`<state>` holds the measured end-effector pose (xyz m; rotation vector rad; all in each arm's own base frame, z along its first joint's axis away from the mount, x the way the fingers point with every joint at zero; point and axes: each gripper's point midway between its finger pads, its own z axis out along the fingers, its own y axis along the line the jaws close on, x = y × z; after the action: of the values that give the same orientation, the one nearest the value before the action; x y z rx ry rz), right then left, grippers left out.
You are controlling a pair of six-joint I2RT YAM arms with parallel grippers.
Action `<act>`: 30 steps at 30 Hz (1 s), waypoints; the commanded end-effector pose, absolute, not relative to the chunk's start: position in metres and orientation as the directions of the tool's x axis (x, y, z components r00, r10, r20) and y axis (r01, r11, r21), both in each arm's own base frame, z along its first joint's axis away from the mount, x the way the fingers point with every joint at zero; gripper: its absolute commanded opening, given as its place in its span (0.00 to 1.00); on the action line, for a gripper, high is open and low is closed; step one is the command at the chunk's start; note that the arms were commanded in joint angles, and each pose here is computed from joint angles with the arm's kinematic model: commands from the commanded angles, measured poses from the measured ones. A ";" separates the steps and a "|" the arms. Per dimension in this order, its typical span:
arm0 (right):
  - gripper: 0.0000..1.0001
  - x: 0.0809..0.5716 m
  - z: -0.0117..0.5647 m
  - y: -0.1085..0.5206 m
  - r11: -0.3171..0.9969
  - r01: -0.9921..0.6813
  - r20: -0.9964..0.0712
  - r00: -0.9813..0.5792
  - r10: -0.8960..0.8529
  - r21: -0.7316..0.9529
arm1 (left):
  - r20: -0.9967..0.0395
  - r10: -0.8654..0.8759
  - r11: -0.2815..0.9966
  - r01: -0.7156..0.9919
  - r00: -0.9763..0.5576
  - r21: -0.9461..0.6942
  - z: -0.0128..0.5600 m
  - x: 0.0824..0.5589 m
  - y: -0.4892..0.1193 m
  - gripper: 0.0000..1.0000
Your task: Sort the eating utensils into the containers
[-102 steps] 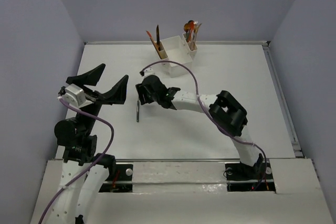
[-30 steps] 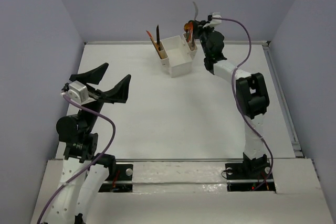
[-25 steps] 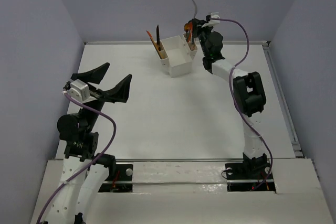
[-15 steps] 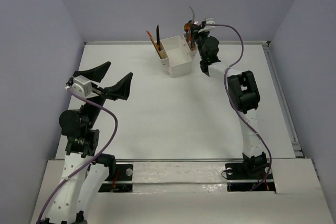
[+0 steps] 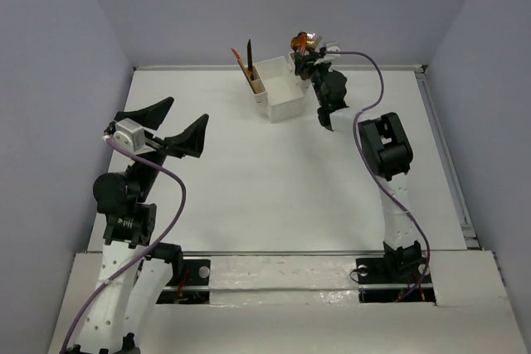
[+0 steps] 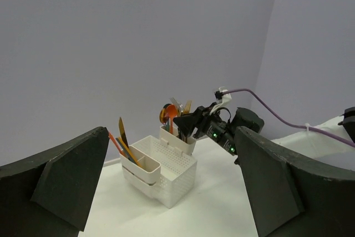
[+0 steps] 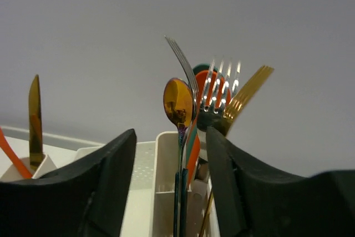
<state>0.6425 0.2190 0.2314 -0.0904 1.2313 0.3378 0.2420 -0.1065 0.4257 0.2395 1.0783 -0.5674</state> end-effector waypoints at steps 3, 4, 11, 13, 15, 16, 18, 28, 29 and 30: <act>0.71 0.600 0.366 0.204 0.923 -0.352 -0.834 0.455 0.312 0.153 | -0.845 -0.329 0.829 0.557 0.421 -0.045 0.450 0.229 -0.105 0.99; 0.74 0.596 0.363 0.203 0.922 -0.353 -0.841 0.439 0.316 0.162 | -0.845 -0.328 0.832 0.553 0.422 -0.047 0.450 0.230 -0.105 0.99; 1.00 0.540 0.388 0.178 0.883 -0.340 -0.834 0.338 0.436 0.324 | -0.838 -0.332 0.836 0.547 0.433 -0.049 0.453 0.227 -0.103 0.99; 1.00 0.520 0.359 0.173 0.875 -0.323 -0.857 0.253 0.448 0.362 | -0.833 -0.334 0.837 0.544 0.440 -0.048 0.455 0.224 -0.101 0.99; 1.00 0.485 0.347 0.167 0.849 -0.335 -0.855 0.187 0.484 0.408 | -0.825 -0.338 0.840 0.541 0.452 -0.048 0.459 0.220 -0.100 0.99; 1.00 0.472 0.342 0.168 0.838 -0.354 -0.857 0.156 0.491 0.415 | -0.821 -0.339 0.841 0.540 0.459 -0.045 0.460 0.217 -0.099 0.99; 1.00 0.435 0.332 0.165 0.809 -0.370 -0.854 0.070 0.515 0.457 | -0.813 -0.344 0.841 0.540 0.470 -0.043 0.463 0.212 -0.098 0.99; 1.00 0.306 0.304 0.145 0.746 -0.404 -0.837 -0.105 0.537 0.529 | -0.805 -0.353 0.845 0.532 0.476 -0.056 0.464 0.210 -0.095 0.99; 1.00 0.294 0.300 0.136 0.771 -0.381 -0.851 -0.096 0.516 0.510 | -0.803 -0.353 0.847 0.529 0.480 -0.056 0.465 0.210 -0.094 0.99; 1.00 0.290 0.299 0.130 0.786 -0.361 -0.857 -0.086 0.509 0.503 | -0.802 -0.352 0.848 0.527 0.482 -0.055 0.466 0.209 -0.094 0.99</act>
<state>0.3138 0.1420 0.3253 0.1084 1.3838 0.7744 0.2219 -0.0991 0.4425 0.2185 1.0084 -0.5539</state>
